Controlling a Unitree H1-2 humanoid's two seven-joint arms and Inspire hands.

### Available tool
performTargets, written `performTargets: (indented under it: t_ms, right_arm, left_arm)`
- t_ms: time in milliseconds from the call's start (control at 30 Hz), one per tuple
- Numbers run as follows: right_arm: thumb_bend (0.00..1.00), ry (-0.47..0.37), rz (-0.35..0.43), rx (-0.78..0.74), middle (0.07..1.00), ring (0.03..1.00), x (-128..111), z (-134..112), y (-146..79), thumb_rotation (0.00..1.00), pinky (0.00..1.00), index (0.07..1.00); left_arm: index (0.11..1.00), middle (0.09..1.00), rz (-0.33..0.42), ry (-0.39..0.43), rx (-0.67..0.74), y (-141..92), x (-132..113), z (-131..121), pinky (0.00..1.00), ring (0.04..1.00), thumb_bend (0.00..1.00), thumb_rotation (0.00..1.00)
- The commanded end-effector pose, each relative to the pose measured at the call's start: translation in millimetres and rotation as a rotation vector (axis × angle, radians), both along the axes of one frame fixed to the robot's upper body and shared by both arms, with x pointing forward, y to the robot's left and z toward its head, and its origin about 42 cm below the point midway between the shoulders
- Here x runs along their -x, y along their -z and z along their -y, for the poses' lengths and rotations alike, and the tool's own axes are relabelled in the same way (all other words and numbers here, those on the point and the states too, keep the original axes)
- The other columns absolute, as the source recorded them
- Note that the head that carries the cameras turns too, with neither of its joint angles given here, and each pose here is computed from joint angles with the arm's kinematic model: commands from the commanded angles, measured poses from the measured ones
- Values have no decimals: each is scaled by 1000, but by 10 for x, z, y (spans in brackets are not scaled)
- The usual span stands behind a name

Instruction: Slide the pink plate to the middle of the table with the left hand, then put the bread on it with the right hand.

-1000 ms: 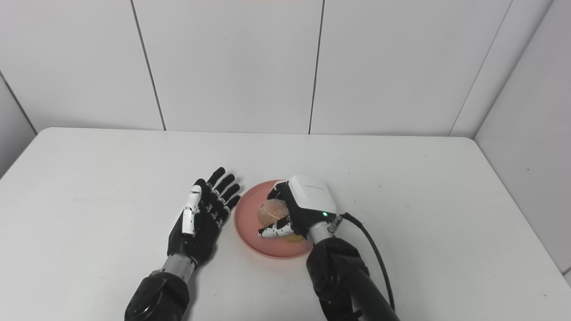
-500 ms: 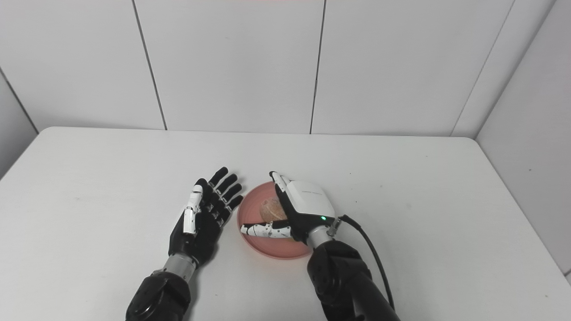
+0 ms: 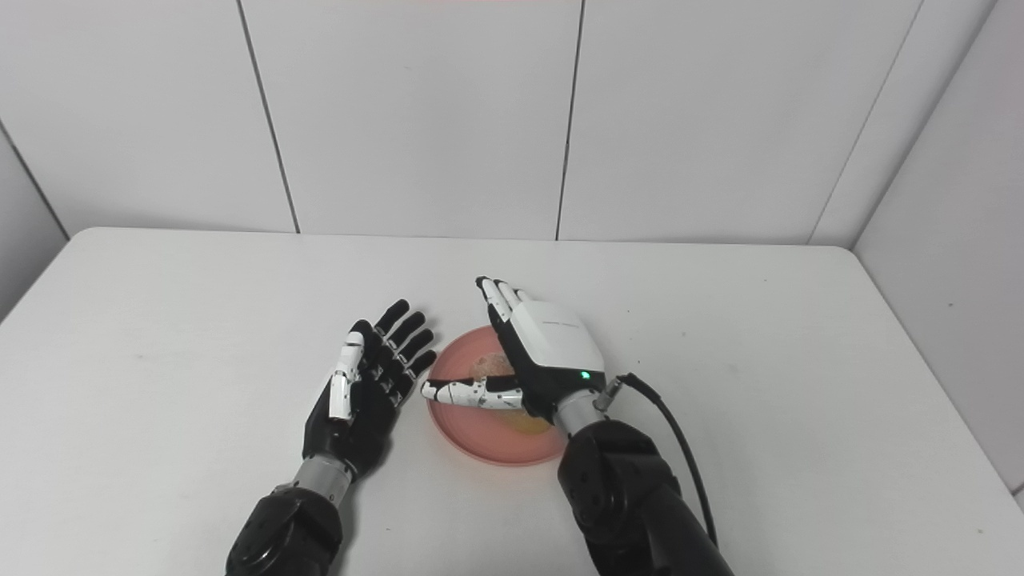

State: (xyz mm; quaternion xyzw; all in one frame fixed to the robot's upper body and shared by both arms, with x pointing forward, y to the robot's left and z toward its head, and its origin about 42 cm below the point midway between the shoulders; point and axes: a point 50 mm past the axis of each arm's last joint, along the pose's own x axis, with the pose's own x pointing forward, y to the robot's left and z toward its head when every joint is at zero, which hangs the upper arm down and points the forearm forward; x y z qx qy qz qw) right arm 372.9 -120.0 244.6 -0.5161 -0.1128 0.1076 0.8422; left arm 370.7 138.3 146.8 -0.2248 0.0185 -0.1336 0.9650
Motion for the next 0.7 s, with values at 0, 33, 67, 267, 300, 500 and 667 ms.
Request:
performTargets:
  t_ms: [0,33,67,267,300,500,667]
  right_arm:
    - [1000,-38,166,-59,1000,998,51,-18,-307,855,942,1000]
    - [1000,-35,177,-79,1000,999,76,-3,-322,861,944,1000]
    - [1000,-32,184,-92,1000,1000,93,8,-331,870,948,1000]
    - [1000,3,224,-160,1000,991,188,201,-274,894,927,1000]
    - [1000,7,229,-165,1000,989,196,219,-263,896,921,1000]
    - [967,95,234,-297,1000,948,345,419,-6,901,835,1000]
    - [945,164,201,-357,995,920,490,538,215,926,789,1000]
  left_arm:
    - [900,907,-104,4,-23,215,74,0,902,903,372,1000]
    - [902,909,-102,5,-24,211,77,-2,903,904,373,1000]
    - [906,911,-100,6,-24,208,78,-3,905,907,374,1000]
    - [924,924,-90,3,-27,171,93,-20,926,917,382,1000]
    - [925,926,-88,2,-31,167,94,-23,927,918,382,1000]
    - [956,958,-20,-2,-142,87,153,-40,955,944,378,1000]
    - [976,988,34,-17,-213,8,231,-71,976,974,381,1000]
